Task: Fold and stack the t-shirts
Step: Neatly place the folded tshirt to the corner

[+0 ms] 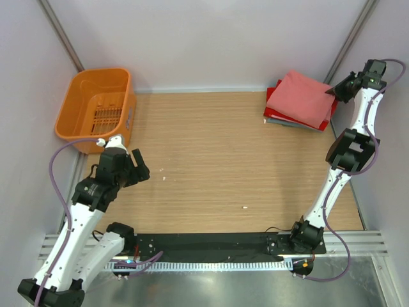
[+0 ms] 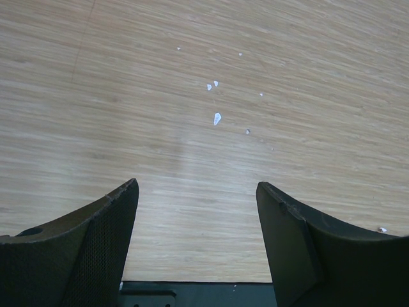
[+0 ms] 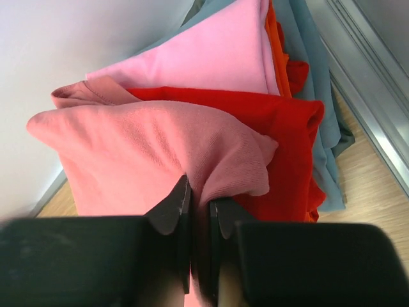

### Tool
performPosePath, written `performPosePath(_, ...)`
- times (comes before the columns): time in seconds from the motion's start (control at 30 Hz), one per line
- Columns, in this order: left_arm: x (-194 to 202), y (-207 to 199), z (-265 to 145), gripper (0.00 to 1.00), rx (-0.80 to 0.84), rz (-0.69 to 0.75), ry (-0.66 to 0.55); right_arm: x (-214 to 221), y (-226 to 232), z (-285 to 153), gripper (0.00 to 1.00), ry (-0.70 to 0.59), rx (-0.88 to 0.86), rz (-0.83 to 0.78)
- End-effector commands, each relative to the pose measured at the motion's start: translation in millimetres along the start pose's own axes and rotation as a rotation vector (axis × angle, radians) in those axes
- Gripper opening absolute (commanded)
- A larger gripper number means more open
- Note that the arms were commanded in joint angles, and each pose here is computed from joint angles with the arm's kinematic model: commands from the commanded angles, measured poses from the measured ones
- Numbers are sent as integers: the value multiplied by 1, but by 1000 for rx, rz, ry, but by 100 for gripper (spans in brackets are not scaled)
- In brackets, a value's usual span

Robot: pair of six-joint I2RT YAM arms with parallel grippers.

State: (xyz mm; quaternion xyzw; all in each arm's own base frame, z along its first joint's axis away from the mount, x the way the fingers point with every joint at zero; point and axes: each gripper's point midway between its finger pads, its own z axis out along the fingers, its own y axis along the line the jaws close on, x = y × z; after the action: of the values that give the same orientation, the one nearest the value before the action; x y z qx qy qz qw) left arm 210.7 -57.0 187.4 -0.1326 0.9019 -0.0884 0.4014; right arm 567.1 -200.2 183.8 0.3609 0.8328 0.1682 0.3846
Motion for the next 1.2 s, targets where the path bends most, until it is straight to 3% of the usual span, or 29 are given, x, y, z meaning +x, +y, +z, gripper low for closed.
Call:
performPosePath(0.0,-13,-8,-2,75,27,-2,-43,-42,-16,-1,10,-140,29,56)
performPosePath(0.2,-13,-7,0,76,19,-2,-39,-79,9,-4,7,-270,-71,36)
performPosePath(0.4,-11,-6,2,75,8,-1,-28,-76,2,29,8,-269,-124,39)
performPosePath(0.47,-11,-6,3,75,6,-2,-25,-68,-8,47,14,-255,-120,40)
performPosePath(0.57,-11,-5,4,75,2,-1,-21,-55,-22,63,37,-225,-107,39)
performPosePath(0.7,-10,-5,5,75,0,0,-17,-42,-36,65,54,-205,-61,14)
performPosePath(0.83,-11,-5,3,75,4,0,-25,-61,-47,39,63,-272,82,-29)
performPosePath(1.03,-13,-8,-1,75,33,0,-41,-100,-67,-50,78,-447,400,-54)
performPosePath(1.17,-13,-10,-3,75,49,3,-48,-123,-53,-112,89,-563,456,-50)
